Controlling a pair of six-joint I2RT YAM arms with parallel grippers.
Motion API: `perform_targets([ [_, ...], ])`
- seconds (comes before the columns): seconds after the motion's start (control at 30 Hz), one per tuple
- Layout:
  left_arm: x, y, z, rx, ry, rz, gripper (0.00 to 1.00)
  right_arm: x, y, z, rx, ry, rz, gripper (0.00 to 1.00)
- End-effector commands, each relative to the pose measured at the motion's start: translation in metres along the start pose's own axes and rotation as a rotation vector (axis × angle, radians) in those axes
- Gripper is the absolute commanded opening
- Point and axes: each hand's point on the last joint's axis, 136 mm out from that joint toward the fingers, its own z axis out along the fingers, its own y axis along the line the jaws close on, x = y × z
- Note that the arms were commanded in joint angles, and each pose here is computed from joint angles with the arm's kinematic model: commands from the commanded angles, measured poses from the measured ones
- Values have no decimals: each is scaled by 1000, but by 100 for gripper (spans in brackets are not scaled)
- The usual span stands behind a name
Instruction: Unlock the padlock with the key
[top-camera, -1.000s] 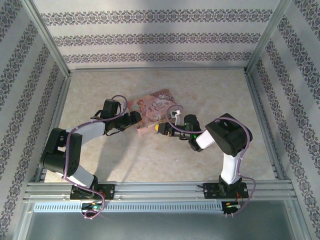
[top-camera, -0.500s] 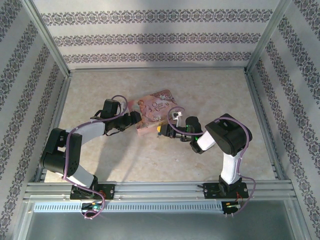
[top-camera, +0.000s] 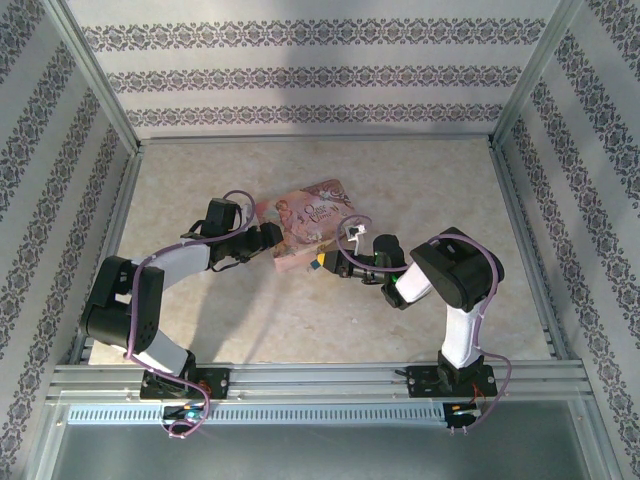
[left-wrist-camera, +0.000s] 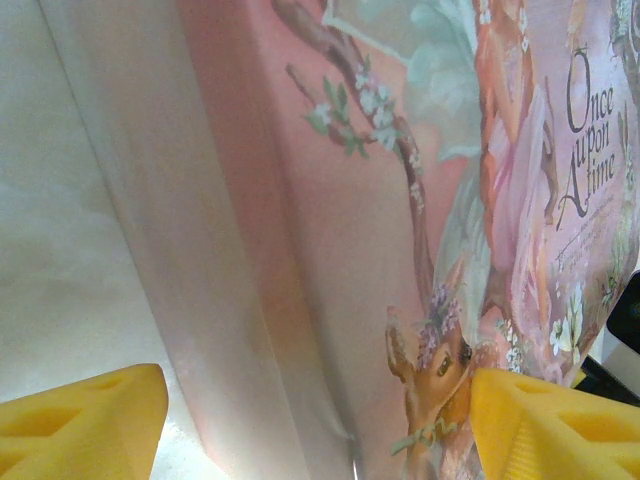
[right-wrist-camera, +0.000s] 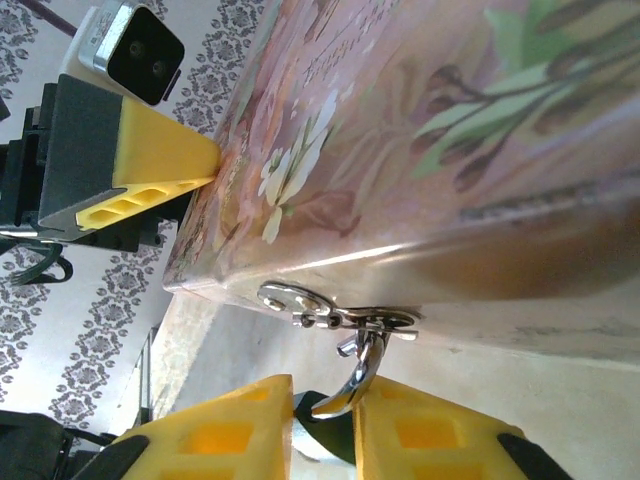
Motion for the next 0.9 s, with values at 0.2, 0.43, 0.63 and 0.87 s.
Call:
perform_targets([
  [0.2, 14, 18, 0, -81, 40, -16, 78, 2, -9, -2, 16, -12, 26, 12],
  [0.43, 15, 22, 1, -90, 42, -18, 78, -4, -12, -4, 35, -53, 54, 6],
  [0.63, 20, 28, 3, -105, 51, -21, 78, -18, -11, -9, 40, -142, 104, 5],
  [0.87, 26, 35, 6, -108, 58, -34, 78, -36, -5, -15, 60, -233, 132, 5],
])
